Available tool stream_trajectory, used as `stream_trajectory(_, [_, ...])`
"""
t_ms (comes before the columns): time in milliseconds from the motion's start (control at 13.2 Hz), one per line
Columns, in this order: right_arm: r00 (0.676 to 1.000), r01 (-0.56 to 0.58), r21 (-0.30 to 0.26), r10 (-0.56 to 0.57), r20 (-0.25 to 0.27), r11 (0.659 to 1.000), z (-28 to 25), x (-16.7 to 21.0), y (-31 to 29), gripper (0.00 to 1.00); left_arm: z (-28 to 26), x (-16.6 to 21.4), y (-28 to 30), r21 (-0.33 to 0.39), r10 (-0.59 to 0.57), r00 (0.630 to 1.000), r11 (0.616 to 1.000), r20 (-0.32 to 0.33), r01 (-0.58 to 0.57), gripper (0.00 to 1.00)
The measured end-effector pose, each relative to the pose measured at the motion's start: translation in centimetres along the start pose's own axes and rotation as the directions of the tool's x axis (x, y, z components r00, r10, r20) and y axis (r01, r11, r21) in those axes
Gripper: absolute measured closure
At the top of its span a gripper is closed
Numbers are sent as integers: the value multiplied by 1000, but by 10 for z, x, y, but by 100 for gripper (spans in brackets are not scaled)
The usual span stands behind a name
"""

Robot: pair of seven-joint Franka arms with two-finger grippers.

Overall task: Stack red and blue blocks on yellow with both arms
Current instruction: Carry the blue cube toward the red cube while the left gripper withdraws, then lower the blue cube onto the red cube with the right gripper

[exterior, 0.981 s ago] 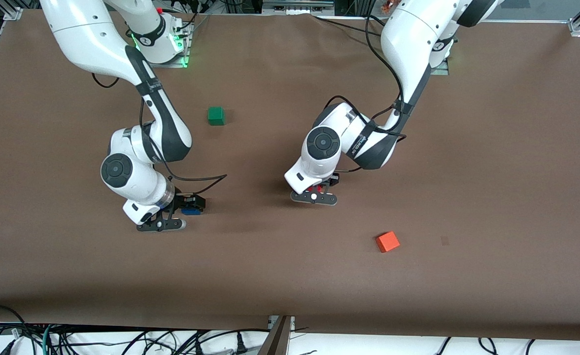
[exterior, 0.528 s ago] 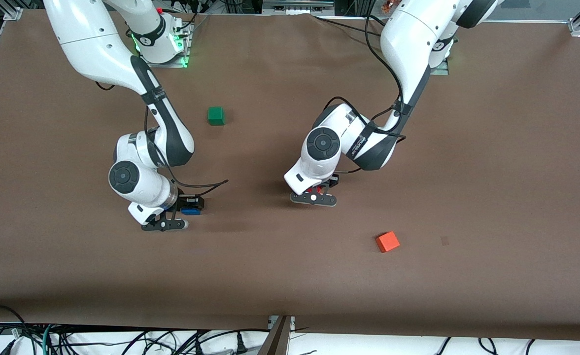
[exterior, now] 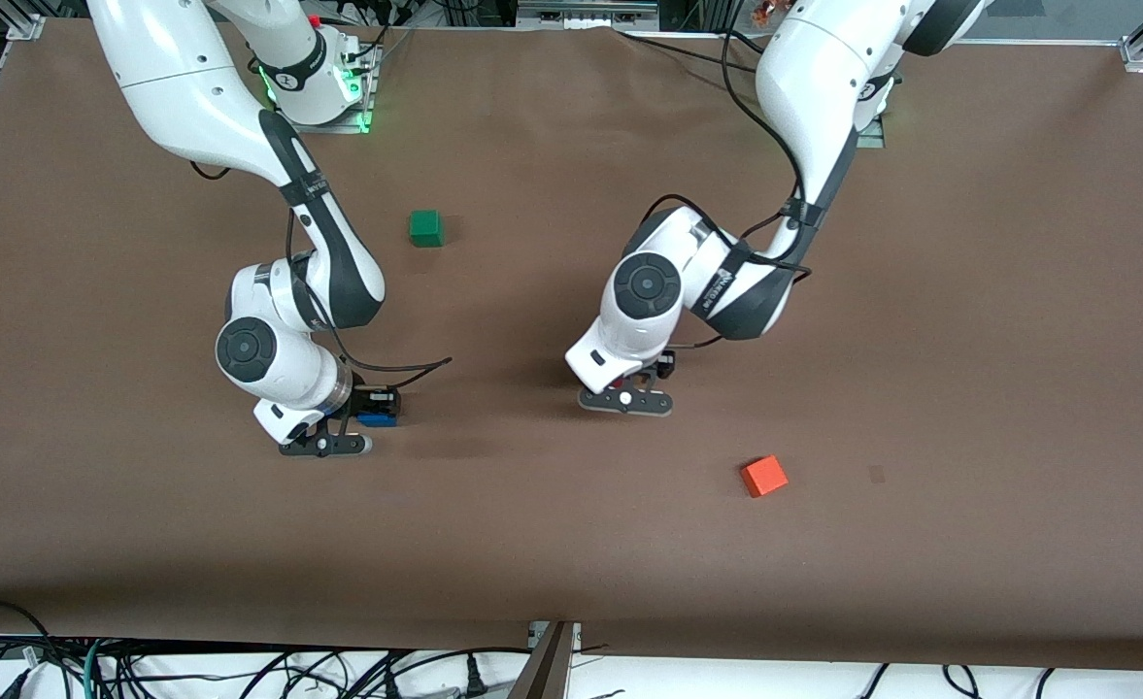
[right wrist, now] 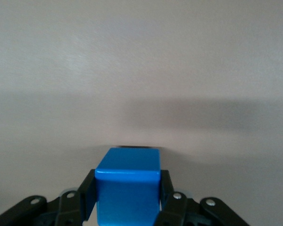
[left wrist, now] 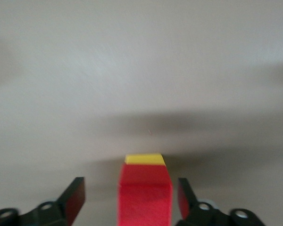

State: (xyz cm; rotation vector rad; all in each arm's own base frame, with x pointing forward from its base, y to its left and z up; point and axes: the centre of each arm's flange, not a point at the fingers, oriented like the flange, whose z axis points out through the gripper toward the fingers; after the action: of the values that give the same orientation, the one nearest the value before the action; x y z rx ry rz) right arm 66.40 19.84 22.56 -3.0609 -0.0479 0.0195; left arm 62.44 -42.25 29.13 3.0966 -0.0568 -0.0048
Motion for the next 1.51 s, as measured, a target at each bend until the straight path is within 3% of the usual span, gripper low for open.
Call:
stream_trajectory(75, [1000,-10,2,10,16,1000,-14,4,-9,44,-24,17,-17,-4,-31,999,1000,-16,31,0])
stream_trajectory(302, [996,-72,4,72,49,997,-65,7,-68,44,-121,68,-110,-31,-154,985,988,-78,152,0])
stream_trajectory(679, [981,-196,41,196,13,980,-98,-36,-221,44,-241,91,-295,-46,-266,950,964,-162,262,0])
stream_trajectory(830, [969,-245,91,246,-8,965,-109,-49,-276,44,-265,81,-340,-27,-279,951,960,-137,278,0])
stream_trajectory(1057, [970,-230,162,239,-40,960,-109,-64,-330,44,-295,55,-371,7,-275,959,961,-67,276,0])
stream_trajectory(1509, [977,-198,160,207,-41,967,-95,-80,-355,44,-329,1,-427,49,-287,957,958,52,284,0])
